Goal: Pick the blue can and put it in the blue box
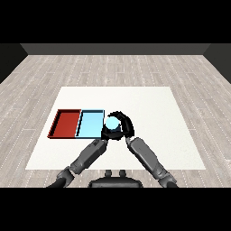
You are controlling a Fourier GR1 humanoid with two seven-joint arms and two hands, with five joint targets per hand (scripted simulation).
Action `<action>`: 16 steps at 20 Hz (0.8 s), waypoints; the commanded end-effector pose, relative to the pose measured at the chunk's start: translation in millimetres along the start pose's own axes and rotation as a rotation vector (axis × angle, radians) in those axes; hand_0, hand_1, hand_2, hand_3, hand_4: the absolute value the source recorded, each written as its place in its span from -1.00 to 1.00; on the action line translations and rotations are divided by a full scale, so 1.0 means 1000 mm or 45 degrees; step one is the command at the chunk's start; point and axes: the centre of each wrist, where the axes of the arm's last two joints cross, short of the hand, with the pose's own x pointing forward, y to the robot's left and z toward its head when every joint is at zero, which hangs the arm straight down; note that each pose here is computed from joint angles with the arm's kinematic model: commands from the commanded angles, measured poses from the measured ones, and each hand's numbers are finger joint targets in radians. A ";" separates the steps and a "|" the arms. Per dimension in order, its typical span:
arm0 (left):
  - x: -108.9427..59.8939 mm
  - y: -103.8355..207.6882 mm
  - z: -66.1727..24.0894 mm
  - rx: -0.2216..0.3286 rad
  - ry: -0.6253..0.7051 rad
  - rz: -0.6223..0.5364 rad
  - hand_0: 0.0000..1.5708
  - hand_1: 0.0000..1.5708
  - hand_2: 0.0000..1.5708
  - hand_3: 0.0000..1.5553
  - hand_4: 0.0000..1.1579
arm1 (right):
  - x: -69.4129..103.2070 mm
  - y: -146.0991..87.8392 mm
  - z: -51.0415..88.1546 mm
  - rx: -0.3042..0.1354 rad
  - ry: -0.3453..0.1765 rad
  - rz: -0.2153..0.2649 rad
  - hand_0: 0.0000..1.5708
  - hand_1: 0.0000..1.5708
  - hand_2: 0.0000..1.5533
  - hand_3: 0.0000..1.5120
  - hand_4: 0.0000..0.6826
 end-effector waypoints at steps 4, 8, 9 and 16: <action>-0.010 0.014 -0.0018 -0.002 -0.072 0.014 1.00 1.00 1.00 0.97 0.94 | -0.004 -0.002 0.002 0.047 0.032 0.055 -1.00 -1.00 -1.00 -1.00 -1.00; 0.007 -0.003 -0.0047 0.019 -0.063 -0.012 1.00 1.00 1.00 0.96 0.96 | -0.004 -0.006 0.005 0.018 0.022 0.076 -1.00 -1.00 -1.00 -1.00 -1.00; -0.012 0.018 0.0021 0.037 -0.043 -0.046 1.00 1.00 1.00 0.96 0.96 | 0.002 -0.008 0.008 -0.027 0.002 0.044 -1.00 -1.00 -1.00 -1.00 -1.00; 0.009 0.011 -0.0030 0.092 -0.068 -0.090 1.00 1.00 1.00 0.98 0.99 | 0.012 -0.048 0.013 -0.066 -0.099 -0.032 -1.00 -1.00 -1.00 -1.00 -1.00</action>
